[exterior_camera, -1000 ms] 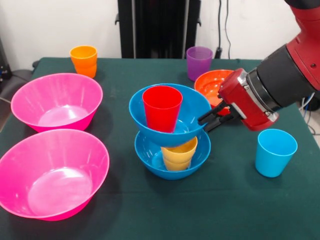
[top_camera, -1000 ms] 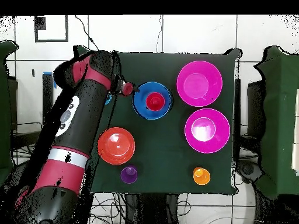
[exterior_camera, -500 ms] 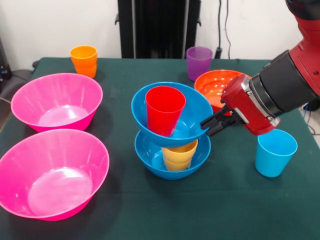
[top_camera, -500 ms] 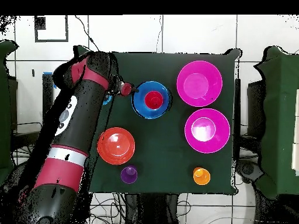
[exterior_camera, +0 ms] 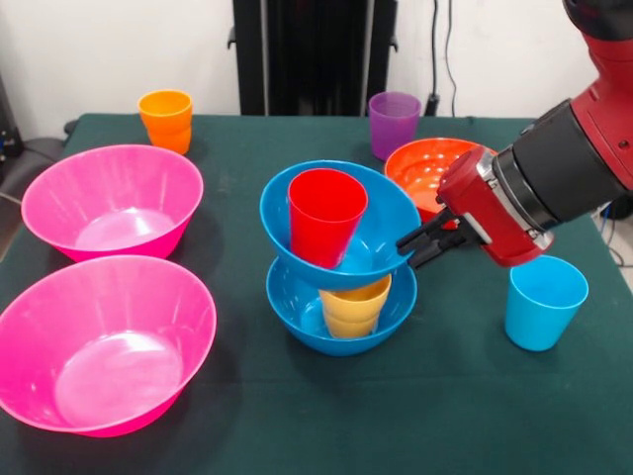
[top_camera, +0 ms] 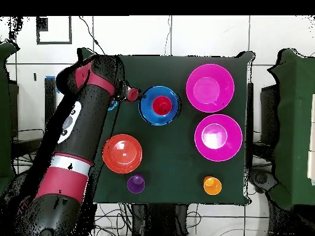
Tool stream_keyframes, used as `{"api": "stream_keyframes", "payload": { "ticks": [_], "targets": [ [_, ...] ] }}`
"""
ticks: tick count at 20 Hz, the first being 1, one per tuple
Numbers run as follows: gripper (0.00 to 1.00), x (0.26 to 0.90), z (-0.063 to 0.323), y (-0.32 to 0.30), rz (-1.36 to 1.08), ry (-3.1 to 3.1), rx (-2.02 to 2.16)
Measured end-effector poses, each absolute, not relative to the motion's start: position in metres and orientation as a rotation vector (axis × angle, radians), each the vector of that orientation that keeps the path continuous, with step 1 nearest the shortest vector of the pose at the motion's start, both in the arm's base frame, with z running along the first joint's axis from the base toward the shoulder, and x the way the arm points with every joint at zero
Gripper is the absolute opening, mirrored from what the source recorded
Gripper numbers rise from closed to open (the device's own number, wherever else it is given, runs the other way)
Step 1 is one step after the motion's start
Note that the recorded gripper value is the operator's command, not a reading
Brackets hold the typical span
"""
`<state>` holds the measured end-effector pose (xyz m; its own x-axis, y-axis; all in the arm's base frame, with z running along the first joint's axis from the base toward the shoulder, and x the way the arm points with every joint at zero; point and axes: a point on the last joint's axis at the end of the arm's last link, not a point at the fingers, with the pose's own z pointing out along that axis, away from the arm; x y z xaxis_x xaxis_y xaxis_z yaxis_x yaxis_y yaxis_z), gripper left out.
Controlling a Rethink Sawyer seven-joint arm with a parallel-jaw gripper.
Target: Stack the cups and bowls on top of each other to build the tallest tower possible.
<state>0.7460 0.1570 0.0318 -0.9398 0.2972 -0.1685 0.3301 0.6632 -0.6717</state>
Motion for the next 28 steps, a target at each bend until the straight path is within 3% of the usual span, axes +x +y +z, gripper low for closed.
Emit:
{"api": "stream_keyframes", "payload": {
  "ticks": [28],
  "targets": [
    [0.0, 0.754, 0.046, 0.175, -1.02, 2.868, 0.627]
  ]
}}
